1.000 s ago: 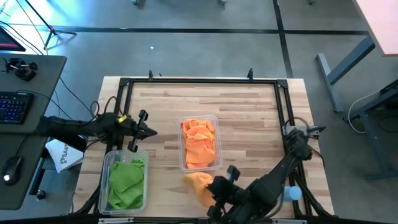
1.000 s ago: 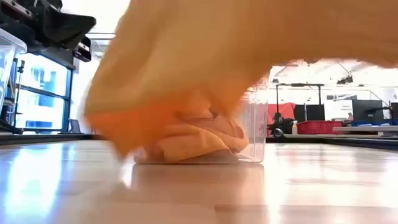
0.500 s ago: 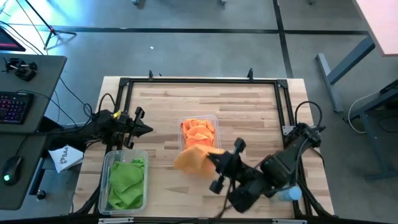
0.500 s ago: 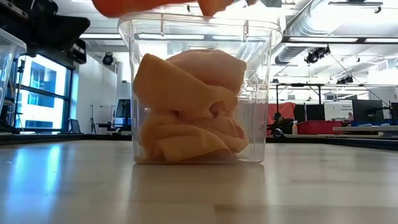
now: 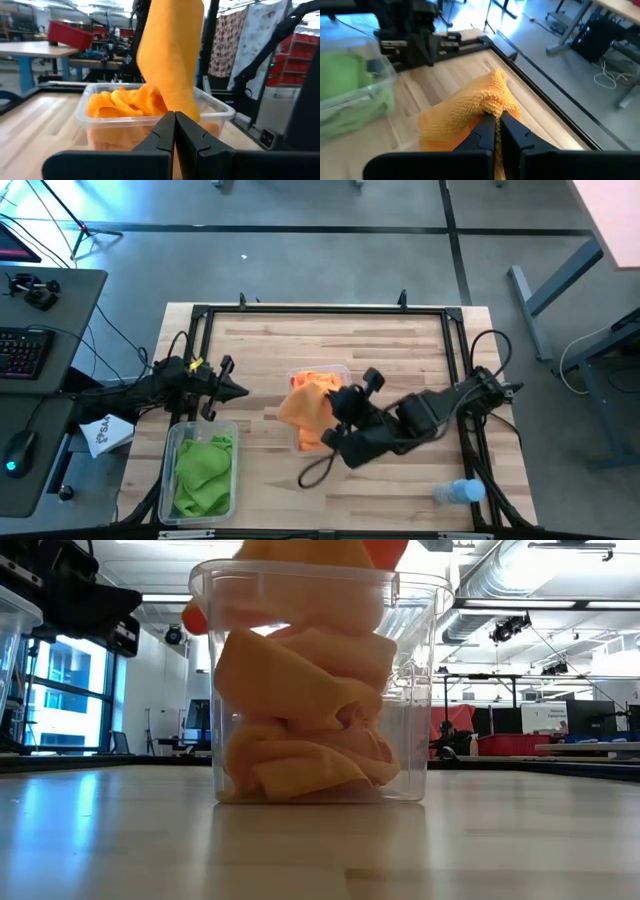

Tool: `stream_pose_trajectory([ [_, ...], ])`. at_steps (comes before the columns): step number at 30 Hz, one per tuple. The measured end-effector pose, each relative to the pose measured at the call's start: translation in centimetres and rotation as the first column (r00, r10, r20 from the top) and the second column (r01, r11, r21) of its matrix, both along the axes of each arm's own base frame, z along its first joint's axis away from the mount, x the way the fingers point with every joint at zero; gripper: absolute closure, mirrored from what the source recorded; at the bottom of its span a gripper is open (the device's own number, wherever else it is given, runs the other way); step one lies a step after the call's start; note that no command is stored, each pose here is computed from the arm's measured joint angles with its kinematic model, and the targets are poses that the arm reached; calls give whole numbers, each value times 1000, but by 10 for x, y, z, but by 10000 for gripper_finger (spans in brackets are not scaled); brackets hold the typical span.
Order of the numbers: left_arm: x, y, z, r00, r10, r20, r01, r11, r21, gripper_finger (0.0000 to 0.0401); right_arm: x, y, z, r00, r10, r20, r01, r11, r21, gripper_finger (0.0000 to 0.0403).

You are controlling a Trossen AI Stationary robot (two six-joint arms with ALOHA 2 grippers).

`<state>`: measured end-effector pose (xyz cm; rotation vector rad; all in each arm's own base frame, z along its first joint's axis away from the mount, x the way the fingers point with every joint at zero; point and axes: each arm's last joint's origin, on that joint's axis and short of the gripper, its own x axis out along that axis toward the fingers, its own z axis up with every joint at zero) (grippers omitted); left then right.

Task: Sort microfiber towel by color & place in baskets
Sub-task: Put the yellow microfiber towel into the right transparent bin

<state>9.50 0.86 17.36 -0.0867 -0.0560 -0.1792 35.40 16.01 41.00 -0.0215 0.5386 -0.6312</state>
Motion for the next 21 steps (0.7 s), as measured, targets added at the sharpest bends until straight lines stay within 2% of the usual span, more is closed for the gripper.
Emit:
stream_pose_trajectory([
  [4,1,3,-1,993,114,-12,-114,993,-5,401,8,-18,-2,999,-25,-24,26,999,33,403],
  [9,2,8,-5,965,256,-48,-256,967,9,401,15,-35,-2,998,-49,-35,51,997,57,403],
  [13,3,9,-7,950,303,-68,-302,953,28,401,19,-43,-3,998,-41,-55,46,994,96,403],
  [21,4,10,-7,948,309,-70,-304,949,79,401,23,-56,-6,993,23,-118,0,983,186,403],
])
